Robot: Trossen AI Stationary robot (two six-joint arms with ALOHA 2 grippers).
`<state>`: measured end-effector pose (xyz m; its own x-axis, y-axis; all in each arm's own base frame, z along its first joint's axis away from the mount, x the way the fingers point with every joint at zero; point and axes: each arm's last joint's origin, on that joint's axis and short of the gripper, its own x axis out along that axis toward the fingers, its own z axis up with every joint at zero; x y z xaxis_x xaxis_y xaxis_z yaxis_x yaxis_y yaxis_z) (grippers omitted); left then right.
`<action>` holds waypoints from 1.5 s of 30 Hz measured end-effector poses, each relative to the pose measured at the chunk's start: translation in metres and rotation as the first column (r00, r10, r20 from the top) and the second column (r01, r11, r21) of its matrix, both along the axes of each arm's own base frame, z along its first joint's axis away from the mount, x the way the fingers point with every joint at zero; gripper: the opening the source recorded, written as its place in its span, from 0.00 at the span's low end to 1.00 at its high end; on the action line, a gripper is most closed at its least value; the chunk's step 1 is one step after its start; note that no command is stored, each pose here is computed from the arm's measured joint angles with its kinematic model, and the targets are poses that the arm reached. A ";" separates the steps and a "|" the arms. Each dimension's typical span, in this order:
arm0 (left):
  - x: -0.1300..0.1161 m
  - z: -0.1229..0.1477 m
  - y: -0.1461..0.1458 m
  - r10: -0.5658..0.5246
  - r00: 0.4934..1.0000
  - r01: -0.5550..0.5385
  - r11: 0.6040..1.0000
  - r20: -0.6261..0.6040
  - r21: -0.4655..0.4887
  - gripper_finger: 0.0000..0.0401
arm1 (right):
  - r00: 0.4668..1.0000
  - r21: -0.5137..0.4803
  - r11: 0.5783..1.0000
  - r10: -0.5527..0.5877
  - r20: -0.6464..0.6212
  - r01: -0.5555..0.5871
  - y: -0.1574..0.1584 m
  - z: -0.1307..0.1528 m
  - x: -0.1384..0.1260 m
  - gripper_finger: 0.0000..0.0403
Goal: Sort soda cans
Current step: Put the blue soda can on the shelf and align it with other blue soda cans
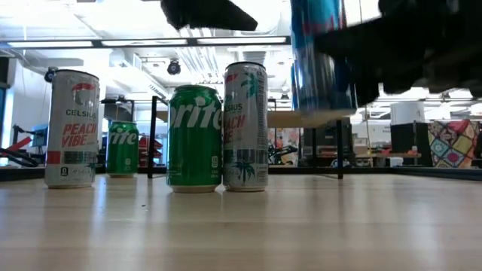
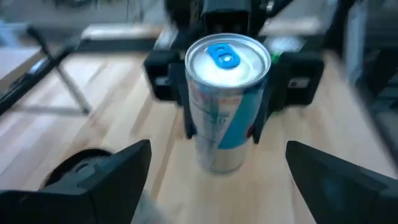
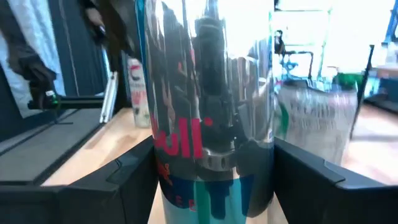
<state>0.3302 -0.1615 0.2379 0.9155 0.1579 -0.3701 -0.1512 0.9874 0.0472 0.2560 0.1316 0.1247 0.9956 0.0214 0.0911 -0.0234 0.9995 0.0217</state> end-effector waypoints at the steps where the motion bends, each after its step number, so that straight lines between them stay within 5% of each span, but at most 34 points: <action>1: -0.003 -0.008 0.003 -0.004 0.999 0.004 1.000 0.046 -0.001 0.89 | 1.000 -0.012 1.000 -0.002 0.017 0.002 0.000 0.005 0.000 0.64; 7: -0.013 -0.030 0.014 -0.035 0.978 0.023 0.998 0.206 0.057 0.89 | 0.992 -0.042 0.999 0.017 0.128 -0.012 -0.007 0.035 0.002 0.64; 16: 0.002 -0.032 0.026 -0.073 0.970 0.049 0.993 0.230 0.111 0.89 | 0.964 -0.045 0.994 0.106 0.243 -0.098 -0.028 0.063 0.023 0.64; 25: 0.016 -0.031 0.039 -0.091 0.966 0.071 0.993 0.240 0.091 0.85 | 0.964 -0.065 0.989 0.147 0.221 -0.136 -0.033 0.064 0.032 0.64; 37: 0.017 -0.032 0.041 -0.091 0.968 0.074 0.994 0.233 0.081 0.55 | 0.969 -0.067 0.989 0.141 0.204 -0.130 -0.033 0.062 0.032 0.64; 45: 0.017 -0.036 0.043 -0.079 0.979 0.067 0.995 0.190 0.071 0.63 | 0.982 -0.044 0.994 0.106 0.156 -0.101 -0.036 0.068 0.031 0.72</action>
